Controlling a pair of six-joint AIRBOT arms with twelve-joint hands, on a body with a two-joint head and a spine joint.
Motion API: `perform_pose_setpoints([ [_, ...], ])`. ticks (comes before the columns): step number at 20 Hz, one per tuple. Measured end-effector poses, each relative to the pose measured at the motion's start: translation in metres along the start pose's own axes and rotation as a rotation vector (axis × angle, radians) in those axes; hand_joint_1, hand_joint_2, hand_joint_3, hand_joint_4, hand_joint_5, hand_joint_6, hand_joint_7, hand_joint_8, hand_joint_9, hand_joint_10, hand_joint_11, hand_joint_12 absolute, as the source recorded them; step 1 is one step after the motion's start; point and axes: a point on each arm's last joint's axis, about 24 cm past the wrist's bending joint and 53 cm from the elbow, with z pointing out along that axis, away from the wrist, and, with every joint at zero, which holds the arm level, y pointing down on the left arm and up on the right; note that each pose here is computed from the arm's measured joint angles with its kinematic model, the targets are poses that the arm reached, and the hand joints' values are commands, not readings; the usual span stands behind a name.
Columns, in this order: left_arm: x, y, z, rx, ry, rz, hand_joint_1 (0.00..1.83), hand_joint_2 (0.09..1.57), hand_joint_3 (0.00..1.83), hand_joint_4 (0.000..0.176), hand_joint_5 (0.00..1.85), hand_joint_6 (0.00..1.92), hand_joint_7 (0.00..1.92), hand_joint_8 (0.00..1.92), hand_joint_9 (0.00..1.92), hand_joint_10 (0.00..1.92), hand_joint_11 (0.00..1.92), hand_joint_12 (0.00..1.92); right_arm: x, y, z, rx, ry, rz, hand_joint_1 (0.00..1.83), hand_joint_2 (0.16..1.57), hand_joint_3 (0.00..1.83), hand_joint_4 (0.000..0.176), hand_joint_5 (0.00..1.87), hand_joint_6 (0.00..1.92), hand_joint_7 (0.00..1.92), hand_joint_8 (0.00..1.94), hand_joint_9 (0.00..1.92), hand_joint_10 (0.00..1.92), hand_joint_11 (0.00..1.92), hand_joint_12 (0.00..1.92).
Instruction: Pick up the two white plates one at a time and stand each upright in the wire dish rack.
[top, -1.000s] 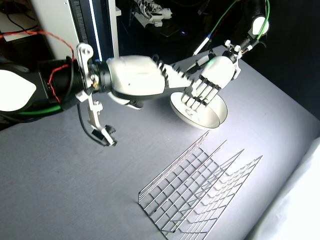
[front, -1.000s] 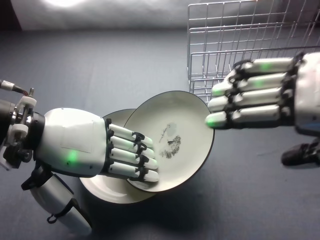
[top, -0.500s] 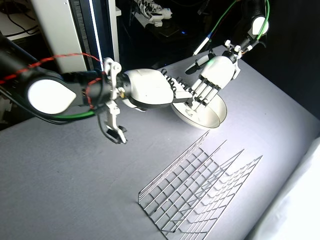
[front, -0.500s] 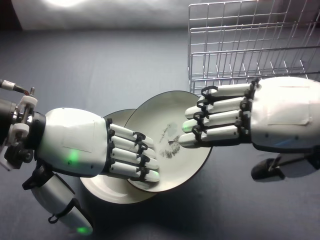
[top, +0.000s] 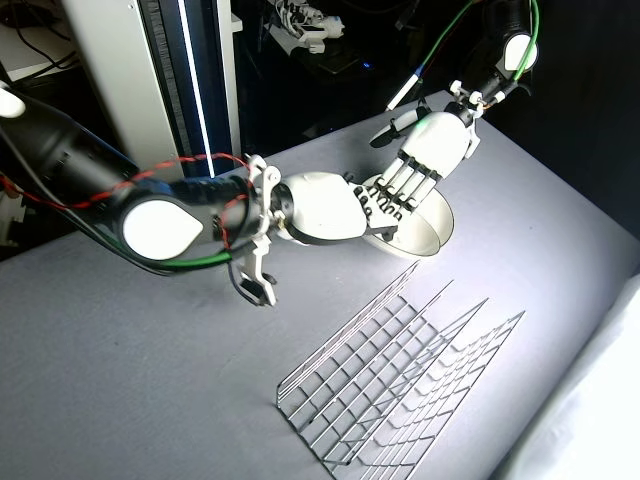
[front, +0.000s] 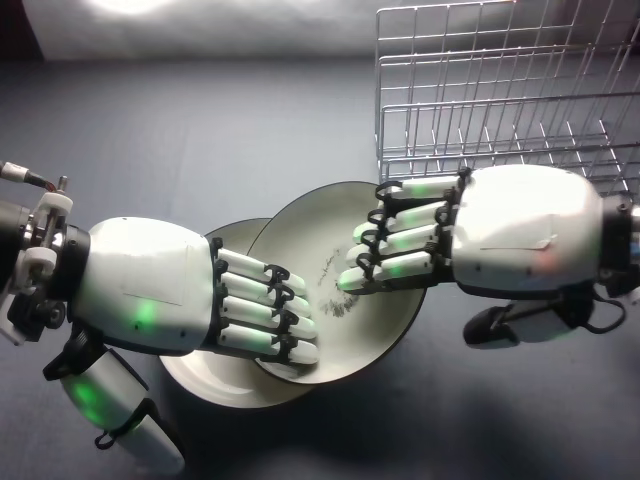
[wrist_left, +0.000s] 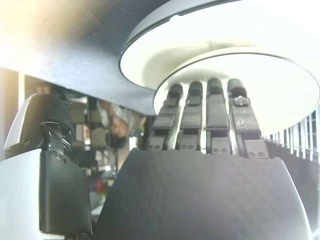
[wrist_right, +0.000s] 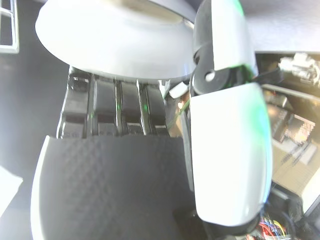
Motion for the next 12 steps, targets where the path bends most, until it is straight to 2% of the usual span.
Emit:
perform_pose_setpoints([
  [6,0.000,-0.001,0.001,0.005,0.000,0.000,0.00,1.10,0.00,0.000,0.00,0.00,0.00,0.00,0.00,0.00,0.00,0.00,0.005,-0.005,0.028,-0.016,-0.002,-0.014,1.18,0.97,0.00,0.000,0.40,0.01,0.41,0.00,0.40,0.01,0.00,1.15],
  [12,0.000,0.000,0.001,0.005,-0.002,-0.008,0.00,1.08,0.00,0.000,0.00,0.00,0.00,0.00,0.00,0.00,0.00,0.00,0.003,-0.006,0.042,-0.008,-0.002,-0.016,1.21,1.00,0.01,0.000,0.47,0.02,0.43,0.01,0.41,0.01,0.00,1.17],
])
